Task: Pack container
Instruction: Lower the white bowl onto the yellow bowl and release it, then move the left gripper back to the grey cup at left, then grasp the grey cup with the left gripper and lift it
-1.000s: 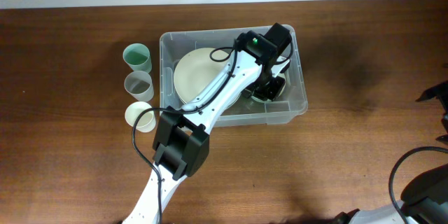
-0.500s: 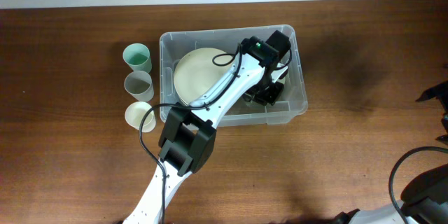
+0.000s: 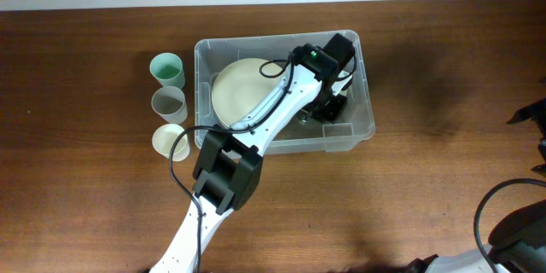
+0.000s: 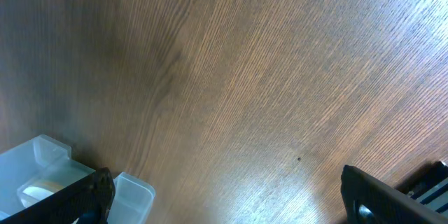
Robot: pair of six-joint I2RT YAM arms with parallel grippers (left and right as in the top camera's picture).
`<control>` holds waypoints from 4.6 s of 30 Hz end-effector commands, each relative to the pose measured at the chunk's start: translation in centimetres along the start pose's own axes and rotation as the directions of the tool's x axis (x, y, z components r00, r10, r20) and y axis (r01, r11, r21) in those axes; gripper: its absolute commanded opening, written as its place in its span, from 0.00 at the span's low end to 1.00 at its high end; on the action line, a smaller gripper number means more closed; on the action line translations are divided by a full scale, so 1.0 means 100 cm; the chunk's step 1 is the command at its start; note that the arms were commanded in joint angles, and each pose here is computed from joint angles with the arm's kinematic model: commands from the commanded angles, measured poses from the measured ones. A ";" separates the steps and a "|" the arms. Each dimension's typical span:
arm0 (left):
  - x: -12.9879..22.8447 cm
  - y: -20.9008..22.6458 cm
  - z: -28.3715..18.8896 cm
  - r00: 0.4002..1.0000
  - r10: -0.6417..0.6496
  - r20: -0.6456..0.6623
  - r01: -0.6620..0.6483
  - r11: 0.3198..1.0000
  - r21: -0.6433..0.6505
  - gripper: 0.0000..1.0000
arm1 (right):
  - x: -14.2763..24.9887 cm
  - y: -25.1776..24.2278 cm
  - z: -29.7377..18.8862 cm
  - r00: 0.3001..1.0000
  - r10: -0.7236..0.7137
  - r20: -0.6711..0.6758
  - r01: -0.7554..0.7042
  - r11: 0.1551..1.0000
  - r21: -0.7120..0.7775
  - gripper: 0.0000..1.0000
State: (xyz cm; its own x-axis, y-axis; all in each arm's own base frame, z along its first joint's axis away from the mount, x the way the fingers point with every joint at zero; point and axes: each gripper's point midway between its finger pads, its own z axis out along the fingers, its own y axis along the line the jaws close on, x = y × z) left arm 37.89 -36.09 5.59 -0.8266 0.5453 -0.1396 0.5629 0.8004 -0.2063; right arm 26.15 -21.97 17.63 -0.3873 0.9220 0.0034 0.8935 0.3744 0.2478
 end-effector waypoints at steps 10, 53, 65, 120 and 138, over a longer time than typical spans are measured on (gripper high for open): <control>-0.029 0.032 0.000 0.992 0.063 0.106 -0.049 0.990 -0.130 0.01 | 0.001 -0.002 0.000 1.000 0.011 -0.001 -0.011 1.000 0.005 0.99; 0.063 0.292 -0.301 0.659 -0.531 0.533 0.708 0.677 -0.202 0.99 | 0.001 -0.002 0.000 1.000 0.011 -0.001 -0.011 1.000 0.005 0.99; 0.141 0.369 -0.219 0.523 -0.810 0.265 0.853 0.497 -0.163 0.99 | 0.001 -0.002 0.000 1.000 0.011 -0.001 -0.011 1.000 0.005 0.99; 0.193 0.346 -0.126 0.568 -0.818 -0.092 0.787 0.573 -0.227 0.02 | 0.001 -0.002 0.000 1.000 0.011 -0.001 -0.011 1.000 0.005 0.99; 0.213 0.365 -0.133 0.466 -0.882 -0.067 0.853 0.468 -0.229 0.01 | 0.001 -0.002 0.000 1.000 0.011 -0.001 -0.011 1.000 0.005 0.99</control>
State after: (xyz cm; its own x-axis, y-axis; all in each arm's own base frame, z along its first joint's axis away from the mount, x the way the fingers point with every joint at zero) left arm 41.28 6.16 7.39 -0.9129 -0.3605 0.1917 -0.3676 0.9300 -0.0017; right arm 26.15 -21.97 17.63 -0.3873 0.9220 0.0034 0.8935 0.3744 0.2478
